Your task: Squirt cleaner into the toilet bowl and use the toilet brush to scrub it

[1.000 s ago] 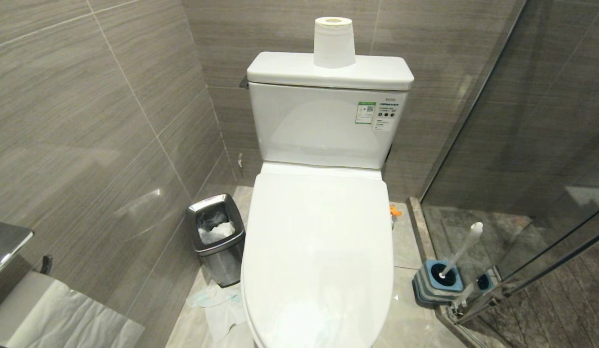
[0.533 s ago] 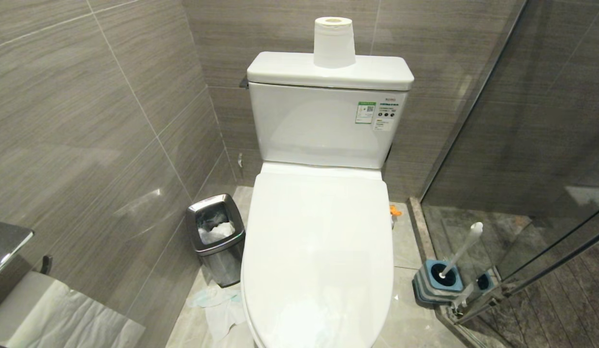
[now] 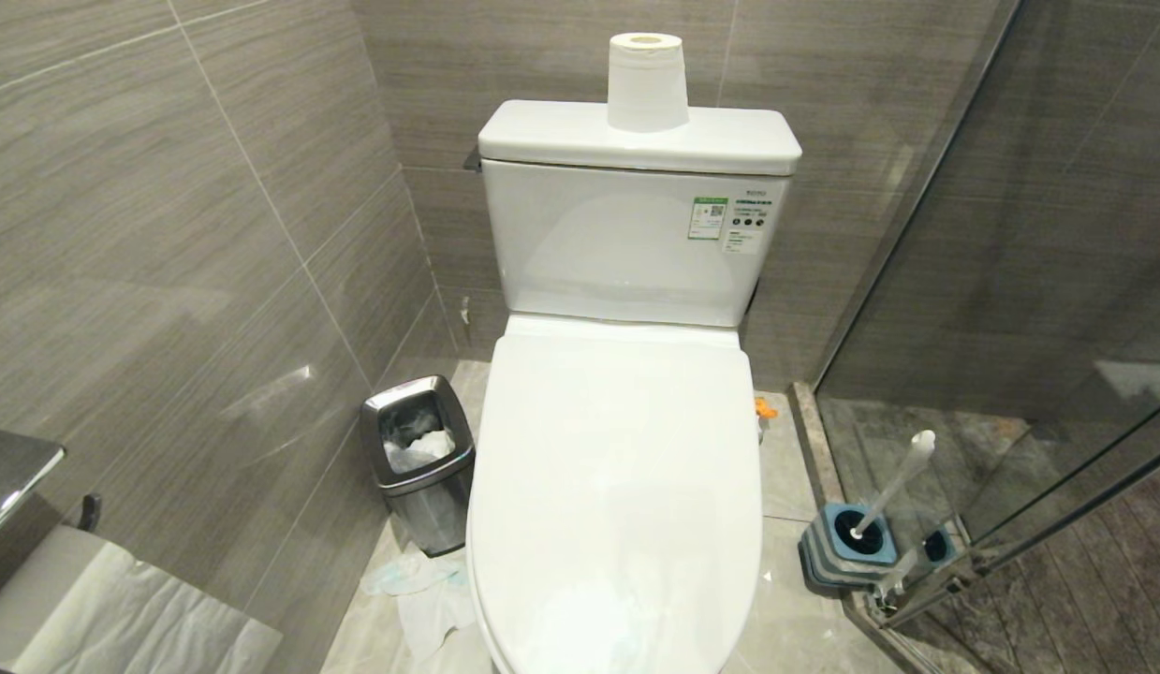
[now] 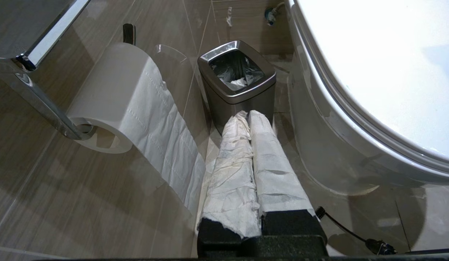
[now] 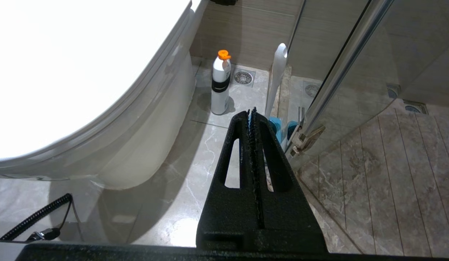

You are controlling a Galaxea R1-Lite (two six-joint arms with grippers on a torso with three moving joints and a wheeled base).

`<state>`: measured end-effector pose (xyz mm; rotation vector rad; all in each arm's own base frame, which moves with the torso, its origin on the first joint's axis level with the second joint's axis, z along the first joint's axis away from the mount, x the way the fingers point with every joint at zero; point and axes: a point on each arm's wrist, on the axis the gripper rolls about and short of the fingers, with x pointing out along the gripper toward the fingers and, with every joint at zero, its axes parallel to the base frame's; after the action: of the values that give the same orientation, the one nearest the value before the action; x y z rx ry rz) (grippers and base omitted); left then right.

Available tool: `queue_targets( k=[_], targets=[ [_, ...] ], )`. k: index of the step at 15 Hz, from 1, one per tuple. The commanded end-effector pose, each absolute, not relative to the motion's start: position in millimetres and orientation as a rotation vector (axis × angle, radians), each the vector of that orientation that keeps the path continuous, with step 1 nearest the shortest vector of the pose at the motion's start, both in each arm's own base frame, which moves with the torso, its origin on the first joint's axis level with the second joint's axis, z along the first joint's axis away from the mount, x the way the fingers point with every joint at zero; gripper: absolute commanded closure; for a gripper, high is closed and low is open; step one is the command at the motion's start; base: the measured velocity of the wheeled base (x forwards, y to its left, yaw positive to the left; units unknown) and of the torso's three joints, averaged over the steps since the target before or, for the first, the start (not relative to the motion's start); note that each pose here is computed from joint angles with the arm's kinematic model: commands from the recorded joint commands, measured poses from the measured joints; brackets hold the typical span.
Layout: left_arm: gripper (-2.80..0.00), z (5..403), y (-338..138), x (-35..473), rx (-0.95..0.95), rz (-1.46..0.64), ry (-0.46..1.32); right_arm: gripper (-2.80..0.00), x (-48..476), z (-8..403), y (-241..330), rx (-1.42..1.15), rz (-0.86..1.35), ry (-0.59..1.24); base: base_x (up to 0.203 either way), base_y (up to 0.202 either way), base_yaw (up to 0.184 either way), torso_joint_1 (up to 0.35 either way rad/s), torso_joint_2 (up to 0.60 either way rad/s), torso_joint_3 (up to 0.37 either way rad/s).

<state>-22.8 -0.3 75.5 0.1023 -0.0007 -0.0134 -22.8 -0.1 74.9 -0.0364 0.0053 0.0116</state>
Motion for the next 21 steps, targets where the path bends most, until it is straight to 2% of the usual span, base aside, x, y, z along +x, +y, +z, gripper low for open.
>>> queue_targets(
  k=[1,21],
  targets=[
    [0.0,75.5,-0.3,-22.7,0.103,-0.014,0.001,0.0,-22.8,74.9,-0.1,-0.037,0.012,0.006,0.0,0.0,0.0,0.0,0.0,0.0],
    [0.0,75.5,-0.3,-22.7,0.103,-0.014,0.001,0.0,-22.7,74.4,-0.1,-0.037,0.012,0.007,0.0,0.0,0.0,0.0,0.0,0.0]
  ],
)
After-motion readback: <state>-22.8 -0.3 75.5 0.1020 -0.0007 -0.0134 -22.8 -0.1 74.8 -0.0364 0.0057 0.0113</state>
